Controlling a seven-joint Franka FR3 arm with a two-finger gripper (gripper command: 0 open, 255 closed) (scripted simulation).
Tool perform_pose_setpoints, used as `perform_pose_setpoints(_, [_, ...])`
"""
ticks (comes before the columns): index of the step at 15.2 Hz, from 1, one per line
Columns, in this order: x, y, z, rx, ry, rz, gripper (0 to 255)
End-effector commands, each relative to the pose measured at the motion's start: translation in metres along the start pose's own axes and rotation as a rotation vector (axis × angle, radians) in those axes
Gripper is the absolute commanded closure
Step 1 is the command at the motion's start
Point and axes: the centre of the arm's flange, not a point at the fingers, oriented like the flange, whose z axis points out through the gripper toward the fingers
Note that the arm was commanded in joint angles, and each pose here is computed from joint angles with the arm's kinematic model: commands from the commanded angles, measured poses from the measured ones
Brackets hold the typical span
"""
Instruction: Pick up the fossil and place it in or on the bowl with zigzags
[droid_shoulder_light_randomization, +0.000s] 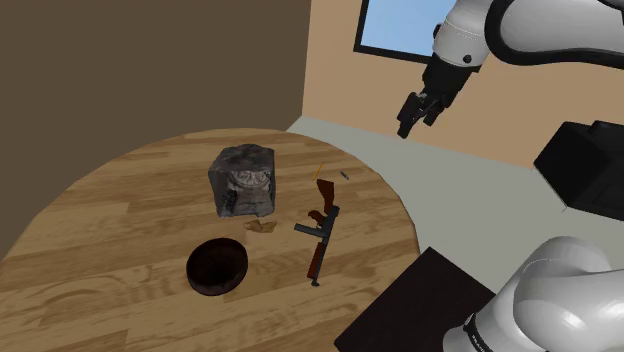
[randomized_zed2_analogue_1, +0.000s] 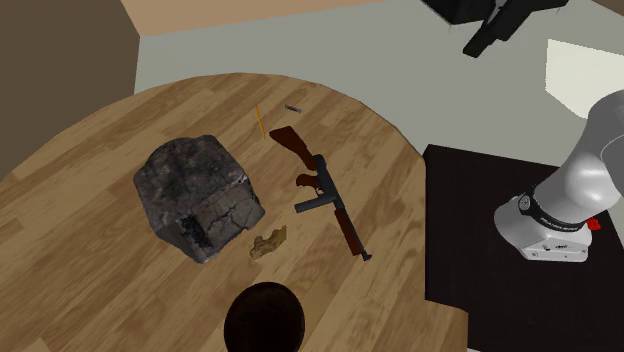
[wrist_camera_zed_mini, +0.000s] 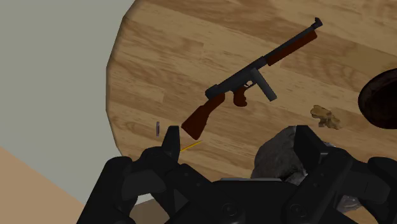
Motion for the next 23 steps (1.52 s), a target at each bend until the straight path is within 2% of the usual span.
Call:
perform_pose_setpoints(1, [0.0, 0.0, 0.0, 0.0, 0.0, 0.0, 0])
perform_pose_setpoints(23, [0.127, -0.165, 0.211, -0.045, -0.036, -0.254, 0])
